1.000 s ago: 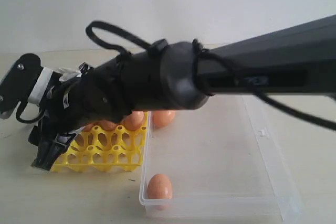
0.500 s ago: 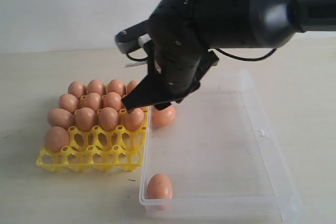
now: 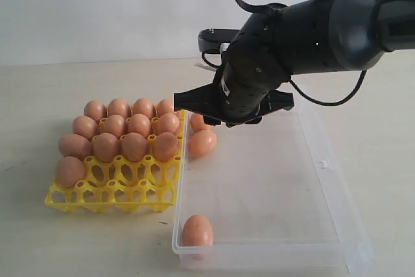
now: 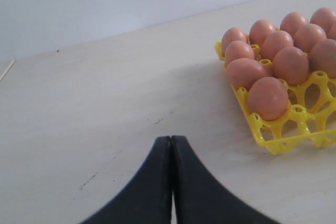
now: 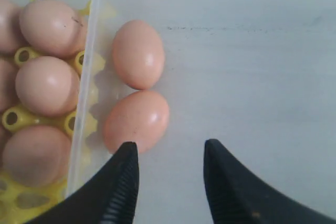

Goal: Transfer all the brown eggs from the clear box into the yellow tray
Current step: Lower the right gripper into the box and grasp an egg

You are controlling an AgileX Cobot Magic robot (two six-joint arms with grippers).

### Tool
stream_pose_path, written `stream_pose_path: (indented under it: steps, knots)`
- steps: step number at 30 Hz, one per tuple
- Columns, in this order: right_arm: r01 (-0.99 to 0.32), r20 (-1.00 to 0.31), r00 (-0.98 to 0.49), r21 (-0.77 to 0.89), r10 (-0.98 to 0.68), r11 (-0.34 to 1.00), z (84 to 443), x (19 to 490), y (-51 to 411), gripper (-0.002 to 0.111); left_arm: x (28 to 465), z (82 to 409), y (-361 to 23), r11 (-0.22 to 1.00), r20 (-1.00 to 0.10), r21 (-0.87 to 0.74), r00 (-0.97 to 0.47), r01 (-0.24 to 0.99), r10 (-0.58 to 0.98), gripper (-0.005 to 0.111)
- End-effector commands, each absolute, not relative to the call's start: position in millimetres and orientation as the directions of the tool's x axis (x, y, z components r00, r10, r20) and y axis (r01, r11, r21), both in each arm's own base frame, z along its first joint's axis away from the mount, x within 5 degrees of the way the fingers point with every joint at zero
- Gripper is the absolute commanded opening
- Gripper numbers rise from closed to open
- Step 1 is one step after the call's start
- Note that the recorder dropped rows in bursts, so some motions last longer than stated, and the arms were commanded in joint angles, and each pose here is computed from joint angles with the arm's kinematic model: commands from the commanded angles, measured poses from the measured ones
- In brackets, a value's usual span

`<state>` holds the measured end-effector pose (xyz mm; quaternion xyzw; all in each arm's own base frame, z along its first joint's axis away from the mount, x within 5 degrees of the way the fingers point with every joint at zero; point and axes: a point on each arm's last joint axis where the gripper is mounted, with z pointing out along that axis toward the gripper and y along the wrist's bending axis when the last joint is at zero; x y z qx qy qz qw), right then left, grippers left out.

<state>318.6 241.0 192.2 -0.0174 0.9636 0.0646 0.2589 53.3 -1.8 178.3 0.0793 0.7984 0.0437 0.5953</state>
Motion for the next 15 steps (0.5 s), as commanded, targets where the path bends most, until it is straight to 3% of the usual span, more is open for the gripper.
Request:
stream_pose_path:
  steps: [1, 15]
  knots:
    - [-0.044, -0.456, -0.886, 0.27, 0.087, 0.962, 178, 326, 248, 0.039, 53, 181, -2, 0.984, -0.949, 0.161, -0.264, 0.069, 0.174, 0.0]
    - [0.043, -0.394, -0.904, 0.303, 0.166, 0.952, 151, 339, 238, 0.039, 53, 181, -2, 0.984, -0.949, 0.161, -0.264, 0.069, 0.174, 0.0]
